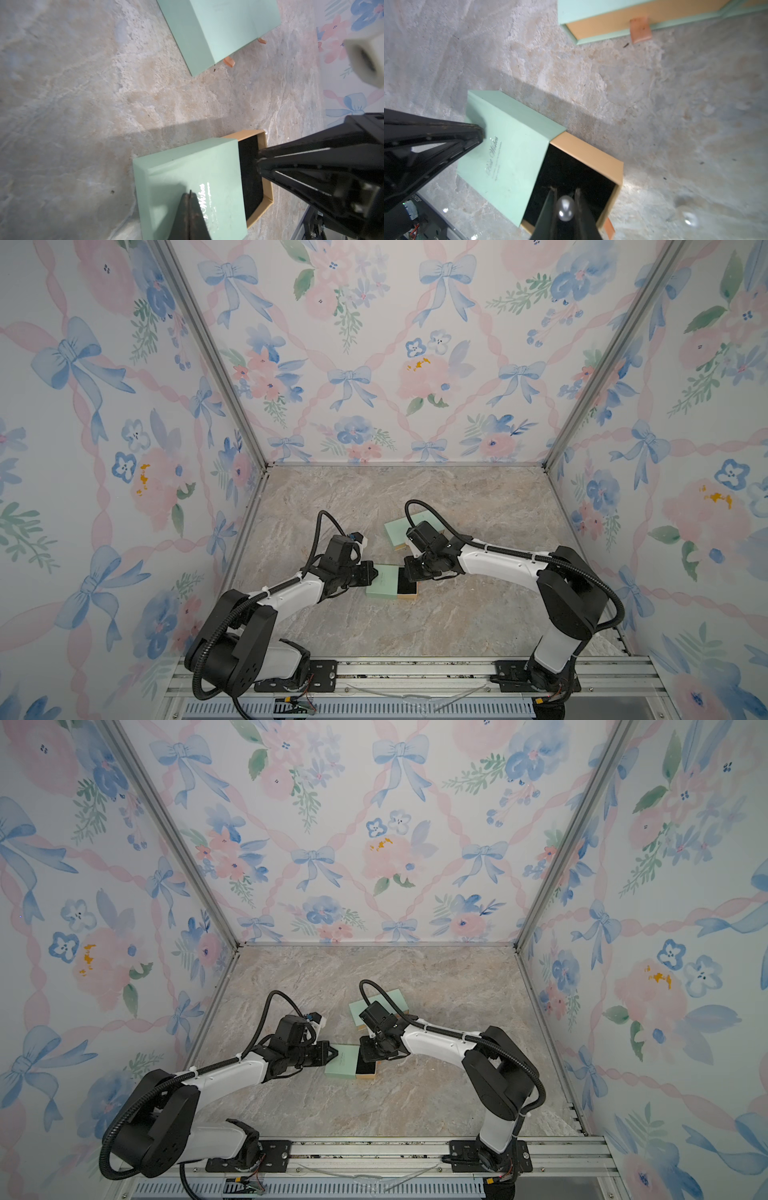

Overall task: Take out the earrings from the drawer-style jewelry box
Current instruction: Pick up the earring from the drawer, then place the earring at the center of the board.

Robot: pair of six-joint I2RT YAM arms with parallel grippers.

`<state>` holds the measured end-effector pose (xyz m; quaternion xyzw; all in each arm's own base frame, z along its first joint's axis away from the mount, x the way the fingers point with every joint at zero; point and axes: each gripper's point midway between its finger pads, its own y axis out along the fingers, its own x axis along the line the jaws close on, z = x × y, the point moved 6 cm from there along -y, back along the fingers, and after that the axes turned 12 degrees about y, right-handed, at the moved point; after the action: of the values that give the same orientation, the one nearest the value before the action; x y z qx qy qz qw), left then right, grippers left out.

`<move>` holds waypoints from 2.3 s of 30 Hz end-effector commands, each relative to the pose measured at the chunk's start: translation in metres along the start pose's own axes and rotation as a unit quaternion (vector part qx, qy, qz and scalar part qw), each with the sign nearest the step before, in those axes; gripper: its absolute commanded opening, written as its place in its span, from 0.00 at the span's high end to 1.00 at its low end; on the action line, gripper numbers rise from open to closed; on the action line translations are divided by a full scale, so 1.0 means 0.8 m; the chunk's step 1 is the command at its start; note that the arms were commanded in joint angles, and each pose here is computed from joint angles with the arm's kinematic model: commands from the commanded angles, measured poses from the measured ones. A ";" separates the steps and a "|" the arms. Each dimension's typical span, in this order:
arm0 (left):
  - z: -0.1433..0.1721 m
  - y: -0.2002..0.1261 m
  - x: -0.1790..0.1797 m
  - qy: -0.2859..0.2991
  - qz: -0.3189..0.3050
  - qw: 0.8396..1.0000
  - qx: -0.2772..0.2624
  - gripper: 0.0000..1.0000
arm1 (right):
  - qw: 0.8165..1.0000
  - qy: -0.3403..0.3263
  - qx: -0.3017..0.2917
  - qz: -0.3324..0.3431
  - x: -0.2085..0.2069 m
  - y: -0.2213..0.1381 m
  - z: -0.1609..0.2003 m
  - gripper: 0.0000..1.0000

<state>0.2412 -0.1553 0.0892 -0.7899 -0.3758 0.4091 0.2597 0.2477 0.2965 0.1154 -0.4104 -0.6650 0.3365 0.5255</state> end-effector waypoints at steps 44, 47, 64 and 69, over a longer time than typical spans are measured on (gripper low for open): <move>0.077 0.010 0.048 -0.047 -0.107 0.986 0.121 1.00 | 0.987 0.158 0.021 0.014 -0.133 -0.016 0.011 0.88; 0.077 0.010 0.048 -0.049 -0.107 0.986 0.121 1.00 | 0.987 0.155 0.026 0.015 -0.130 -0.012 0.011 0.88; 0.077 0.010 0.049 -0.049 -0.108 0.986 0.121 1.00 | 0.987 0.155 0.034 0.020 -0.133 0.002 0.011 0.81; 0.078 0.010 0.049 -0.049 -0.108 0.985 0.122 1.00 | 0.987 0.155 0.034 0.019 -0.132 0.003 0.010 0.78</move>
<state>0.2444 -0.1568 0.0890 -0.7916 -0.3758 0.4072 0.2573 0.2545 0.2018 0.0753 -0.4470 -0.5682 0.2864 0.6288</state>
